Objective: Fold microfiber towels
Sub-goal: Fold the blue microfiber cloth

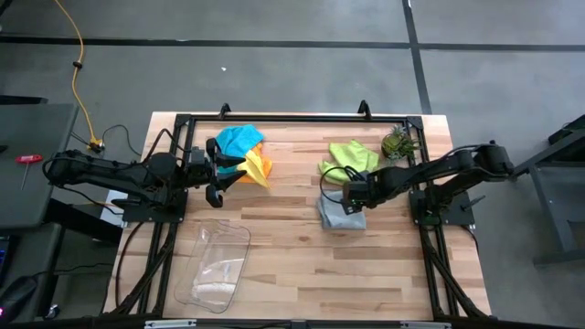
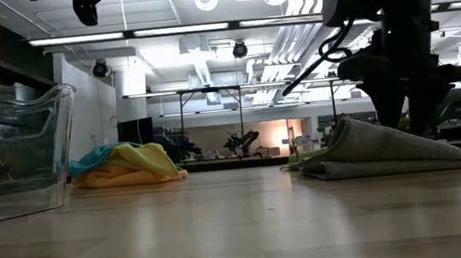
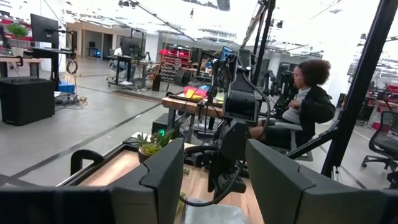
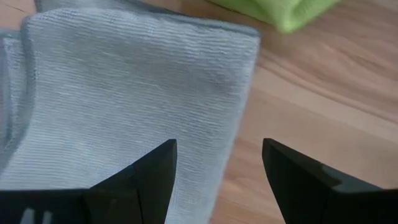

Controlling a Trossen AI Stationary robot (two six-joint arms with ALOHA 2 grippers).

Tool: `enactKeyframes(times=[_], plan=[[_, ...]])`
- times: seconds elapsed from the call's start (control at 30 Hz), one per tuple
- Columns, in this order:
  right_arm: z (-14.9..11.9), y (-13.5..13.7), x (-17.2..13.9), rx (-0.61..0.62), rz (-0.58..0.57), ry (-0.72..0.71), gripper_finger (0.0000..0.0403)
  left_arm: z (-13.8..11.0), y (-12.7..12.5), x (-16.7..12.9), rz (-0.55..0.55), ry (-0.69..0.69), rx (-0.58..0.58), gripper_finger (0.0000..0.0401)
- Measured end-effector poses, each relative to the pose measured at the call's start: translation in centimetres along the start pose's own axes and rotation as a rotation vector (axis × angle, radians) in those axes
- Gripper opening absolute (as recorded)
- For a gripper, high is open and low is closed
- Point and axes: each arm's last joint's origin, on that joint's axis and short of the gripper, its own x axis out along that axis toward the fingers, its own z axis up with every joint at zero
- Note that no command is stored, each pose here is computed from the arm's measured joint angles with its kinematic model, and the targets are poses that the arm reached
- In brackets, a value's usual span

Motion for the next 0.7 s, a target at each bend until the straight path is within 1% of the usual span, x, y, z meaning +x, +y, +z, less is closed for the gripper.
enactKeyframes(times=[0.13,0.23,0.27,0.33,0.43,0.47,0.5,0.57,0.7], plan=[[0.2,0.4,-0.2,-0.007,0.051,-0.032,0.0219,0.0,0.0,0.0,0.000,0.000,0.000,0.0163],[0.3,0.9,-0.5,-0.044,0.114,-0.042,0.0192,0.0,0.0,0.0,0.000,0.000,0.000,0.0163],[0.3,1.0,-0.5,-0.063,0.131,-0.037,0.0177,0.0,0.0,0.0,0.000,0.000,0.000,0.0163],[0.4,1.3,-0.4,-0.096,0.158,-0.030,0.0132,0.0,0.0,0.0,0.000,0.000,0.000,0.0163],[0.7,1.7,-0.2,-0.109,0.196,-0.039,0.0039,0.0,0.0,0.0,0.000,0.000,0.010,0.0163],[0.9,2.0,-0.2,-0.107,0.222,-0.051,0.0020,0.0,0.0,0.0,0.000,0.000,0.011,0.0163],[1.1,2.2,-0.1,-0.103,0.239,-0.059,0.0013,0.0,0.0,0.0,0.000,0.000,0.011,0.0163],[1.3,2.6,0.4,-0.092,0.255,-0.057,0.0019,0.0,0.0,0.0,0.001,0.000,0.011,0.0163],[1.3,3.1,2.2,-0.099,0.219,-0.010,0.0003,0.0,0.0,0.0,0.010,-0.001,0.011,0.0163]])
